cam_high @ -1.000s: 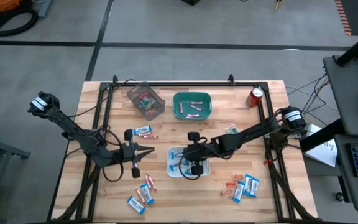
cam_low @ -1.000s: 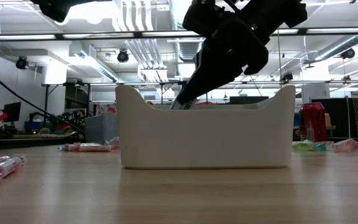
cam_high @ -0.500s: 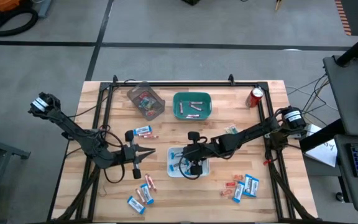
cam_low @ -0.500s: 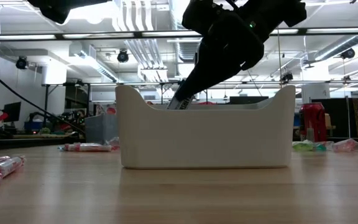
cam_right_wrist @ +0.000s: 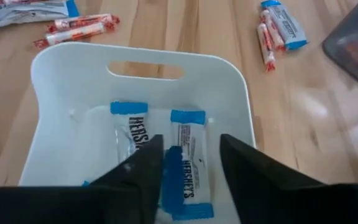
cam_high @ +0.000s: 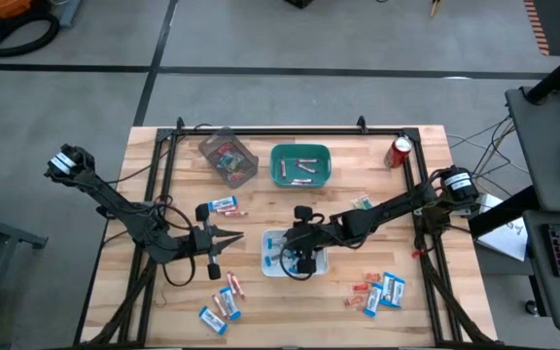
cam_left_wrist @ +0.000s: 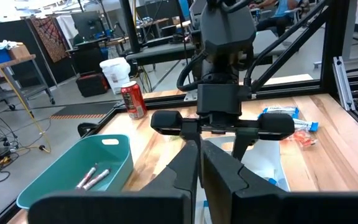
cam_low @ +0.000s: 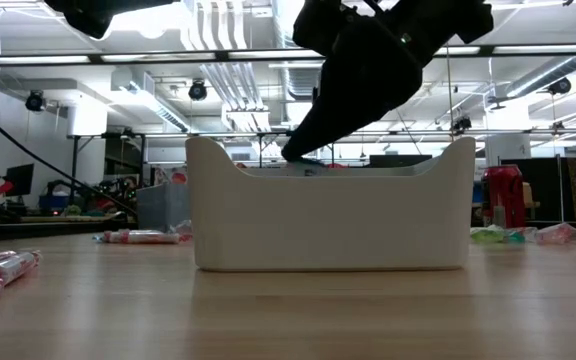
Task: Sort candy
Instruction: Put the white chocolate bar into the white bin, then put the green gummy into the black bin, then put the white candy into the green bin
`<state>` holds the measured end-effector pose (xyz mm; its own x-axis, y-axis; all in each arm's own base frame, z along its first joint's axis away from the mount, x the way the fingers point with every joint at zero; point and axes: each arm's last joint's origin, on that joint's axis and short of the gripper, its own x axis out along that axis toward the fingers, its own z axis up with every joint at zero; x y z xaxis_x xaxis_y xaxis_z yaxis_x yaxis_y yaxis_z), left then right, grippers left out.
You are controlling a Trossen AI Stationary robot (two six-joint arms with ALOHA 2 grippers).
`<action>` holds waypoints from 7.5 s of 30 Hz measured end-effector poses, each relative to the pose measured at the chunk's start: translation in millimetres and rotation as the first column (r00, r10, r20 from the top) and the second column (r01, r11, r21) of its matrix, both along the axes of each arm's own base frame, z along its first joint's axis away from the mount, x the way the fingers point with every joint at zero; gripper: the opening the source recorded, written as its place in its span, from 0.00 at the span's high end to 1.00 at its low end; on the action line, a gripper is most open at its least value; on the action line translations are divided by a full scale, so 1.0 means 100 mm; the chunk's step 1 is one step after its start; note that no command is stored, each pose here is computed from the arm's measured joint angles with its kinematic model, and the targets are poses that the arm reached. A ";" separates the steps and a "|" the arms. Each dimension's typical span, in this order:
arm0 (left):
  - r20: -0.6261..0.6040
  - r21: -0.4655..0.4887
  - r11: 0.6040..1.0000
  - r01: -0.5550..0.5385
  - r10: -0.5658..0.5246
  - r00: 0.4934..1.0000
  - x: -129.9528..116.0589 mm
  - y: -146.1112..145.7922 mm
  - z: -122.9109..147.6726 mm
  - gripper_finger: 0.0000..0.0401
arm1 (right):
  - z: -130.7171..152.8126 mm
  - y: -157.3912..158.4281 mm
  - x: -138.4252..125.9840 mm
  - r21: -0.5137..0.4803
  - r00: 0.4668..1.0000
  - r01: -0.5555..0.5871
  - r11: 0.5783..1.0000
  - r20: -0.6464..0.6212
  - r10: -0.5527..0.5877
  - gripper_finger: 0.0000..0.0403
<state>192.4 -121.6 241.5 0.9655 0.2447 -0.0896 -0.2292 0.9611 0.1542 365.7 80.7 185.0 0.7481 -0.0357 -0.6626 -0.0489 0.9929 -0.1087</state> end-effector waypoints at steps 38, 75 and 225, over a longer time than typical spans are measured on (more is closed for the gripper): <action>-0.010 0.017 0.999 -0.027 0.027 1.000 0.00 0.01 -0.01 0.99 | 0.30 -0.76 -1.04 -0.154 0.472 0.734 0.662 -0.586 -0.659 0.52; 0.014 0.020 0.981 -0.192 0.192 0.981 -0.02 0.05 0.00 0.99 | -0.44 -1.02 -1.30 -0.054 0.457 0.797 0.602 -0.598 -0.659 0.96; -0.760 0.011 0.982 -0.190 0.132 0.636 0.34 1.02 -1.11 0.72 | 1.34 -0.18 -0.82 0.074 0.961 0.139 0.988 0.231 -0.152 0.69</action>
